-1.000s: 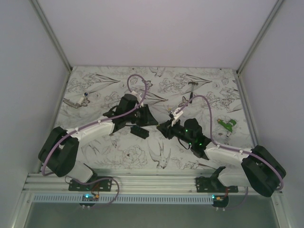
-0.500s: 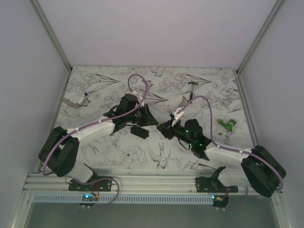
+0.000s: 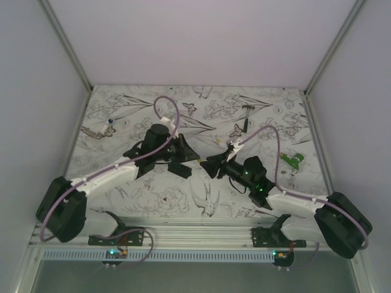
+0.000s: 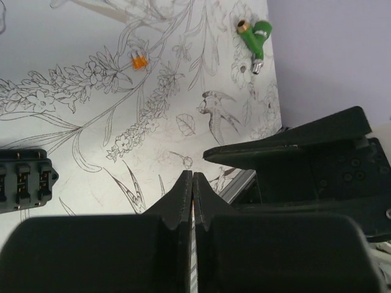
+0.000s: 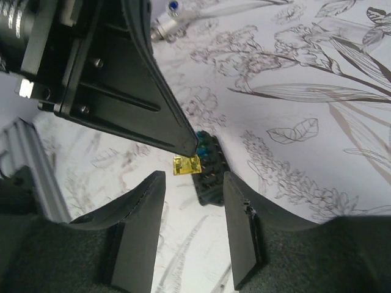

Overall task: Snap on the fuse box
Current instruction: Pick up the fuse from the center of the board.

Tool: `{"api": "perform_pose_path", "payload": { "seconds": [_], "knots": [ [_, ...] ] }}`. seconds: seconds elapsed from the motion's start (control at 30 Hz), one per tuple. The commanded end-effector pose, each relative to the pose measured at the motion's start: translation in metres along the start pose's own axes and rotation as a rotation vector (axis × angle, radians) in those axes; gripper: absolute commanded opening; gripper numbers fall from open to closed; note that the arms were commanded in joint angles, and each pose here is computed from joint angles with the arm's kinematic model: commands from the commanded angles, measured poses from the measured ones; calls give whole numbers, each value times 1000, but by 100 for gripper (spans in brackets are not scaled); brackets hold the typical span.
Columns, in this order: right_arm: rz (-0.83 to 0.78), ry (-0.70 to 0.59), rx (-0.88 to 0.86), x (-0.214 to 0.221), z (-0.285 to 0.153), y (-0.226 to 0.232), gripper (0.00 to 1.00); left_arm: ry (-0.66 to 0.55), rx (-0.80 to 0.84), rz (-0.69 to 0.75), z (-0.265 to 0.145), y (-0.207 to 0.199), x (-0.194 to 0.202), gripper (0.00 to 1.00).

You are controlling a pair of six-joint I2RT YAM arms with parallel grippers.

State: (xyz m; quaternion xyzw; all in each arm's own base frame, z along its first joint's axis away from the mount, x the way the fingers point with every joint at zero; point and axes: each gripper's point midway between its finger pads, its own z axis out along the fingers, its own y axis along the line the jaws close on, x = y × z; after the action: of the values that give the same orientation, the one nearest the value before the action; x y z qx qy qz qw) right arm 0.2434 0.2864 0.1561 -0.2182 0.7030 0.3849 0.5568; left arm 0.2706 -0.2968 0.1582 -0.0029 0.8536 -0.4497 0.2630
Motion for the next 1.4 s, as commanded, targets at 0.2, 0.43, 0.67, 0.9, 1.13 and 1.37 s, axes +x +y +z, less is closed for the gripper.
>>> {"api": "perform_pose_path", "payload": {
  "seconds": [0.2,0.43,0.67,0.9,1.13,1.37],
  "knots": [
    [380,-303,-118,-78,-14,36,48,-312,89,-37,-55,-35,-33,0],
    [490,-363,-238,-104,-12,62,46,-440,175,-77,-83,-64,-40,0],
    [553,-400,-330,-120,-9,81,42,-502,248,-91,-99,-91,-41,0],
    [573,-419,-387,-130,-13,91,36,-507,269,-119,-99,-97,-38,0],
    [588,-421,-419,-131,-16,95,28,-517,277,-156,-98,-97,-37,0],
    [597,-430,-437,-132,-17,97,12,-515,285,-165,-98,-98,-35,0]
  ]
}}
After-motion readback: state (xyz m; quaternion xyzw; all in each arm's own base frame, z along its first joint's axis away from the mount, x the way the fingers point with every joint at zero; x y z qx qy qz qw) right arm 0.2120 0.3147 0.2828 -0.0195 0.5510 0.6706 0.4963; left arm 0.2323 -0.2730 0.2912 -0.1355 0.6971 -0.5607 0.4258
